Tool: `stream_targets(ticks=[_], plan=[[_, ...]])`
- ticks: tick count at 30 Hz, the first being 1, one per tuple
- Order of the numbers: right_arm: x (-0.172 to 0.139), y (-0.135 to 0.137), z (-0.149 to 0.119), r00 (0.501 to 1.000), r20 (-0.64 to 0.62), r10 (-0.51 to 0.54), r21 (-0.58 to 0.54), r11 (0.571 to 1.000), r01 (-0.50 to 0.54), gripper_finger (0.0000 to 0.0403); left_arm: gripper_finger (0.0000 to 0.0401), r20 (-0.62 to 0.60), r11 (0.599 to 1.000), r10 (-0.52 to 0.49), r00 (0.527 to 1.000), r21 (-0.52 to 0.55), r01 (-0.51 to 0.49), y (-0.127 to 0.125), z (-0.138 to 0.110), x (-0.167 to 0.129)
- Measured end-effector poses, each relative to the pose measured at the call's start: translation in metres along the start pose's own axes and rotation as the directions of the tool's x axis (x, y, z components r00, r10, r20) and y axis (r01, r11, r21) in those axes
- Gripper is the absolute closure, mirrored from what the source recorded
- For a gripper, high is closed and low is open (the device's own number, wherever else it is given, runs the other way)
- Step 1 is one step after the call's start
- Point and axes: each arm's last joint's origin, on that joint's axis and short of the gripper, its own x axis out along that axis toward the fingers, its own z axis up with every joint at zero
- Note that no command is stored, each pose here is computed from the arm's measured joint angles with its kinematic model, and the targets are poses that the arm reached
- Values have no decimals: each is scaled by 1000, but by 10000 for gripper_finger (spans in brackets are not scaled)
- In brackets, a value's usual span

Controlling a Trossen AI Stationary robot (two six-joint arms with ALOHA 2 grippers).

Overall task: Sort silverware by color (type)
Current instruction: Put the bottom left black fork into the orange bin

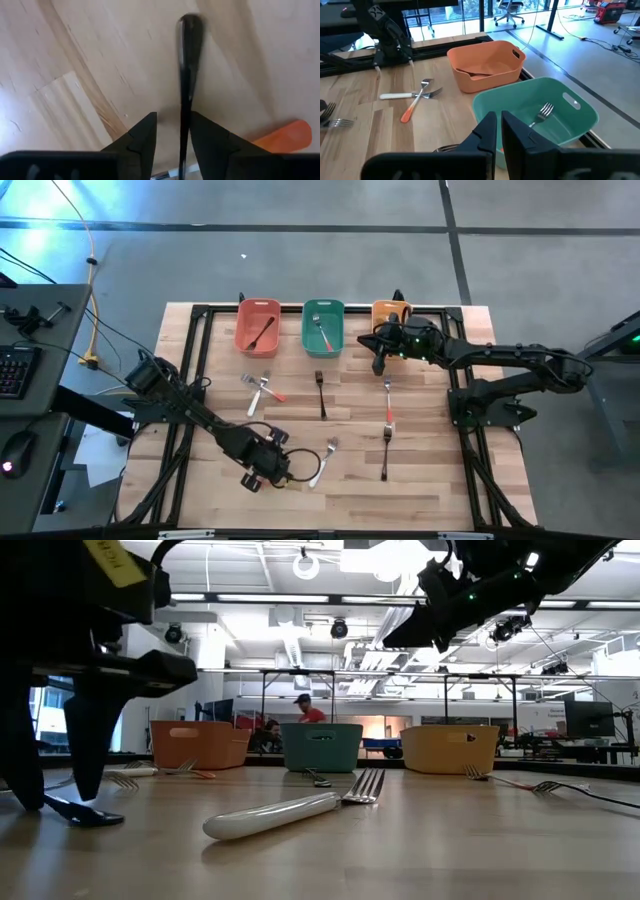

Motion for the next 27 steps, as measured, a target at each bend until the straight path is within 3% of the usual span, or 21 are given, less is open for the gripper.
stream_targets(ticks=[7,13,20,23,25,27], plan=[[0,0,0,1000,0,0,0,1000,0,394,388,-15,997,-33,999,66,33,-1,-1,0],[0,0,0,1000,-1,-1,4,1000,1,394,396,-111,997,36,993,74,-28,5,-4,-11],[0,0,0,1000,-1,-1,4,1000,1,394,398,-71,980,156,985,-111,-163,44,-12,-59],[0,0,0,1000,-3,-1,5,1000,1,394,398,8,939,214,977,-277,-203,70,-19,-91],[0,0,0,1000,-3,-1,5,1000,1,394,399,22,874,278,960,-420,-243,92,-31,-112],[0,0,0,1000,-3,0,4,1000,0,394,399,28,783,343,939,-561,-269,116,-47,-132]])
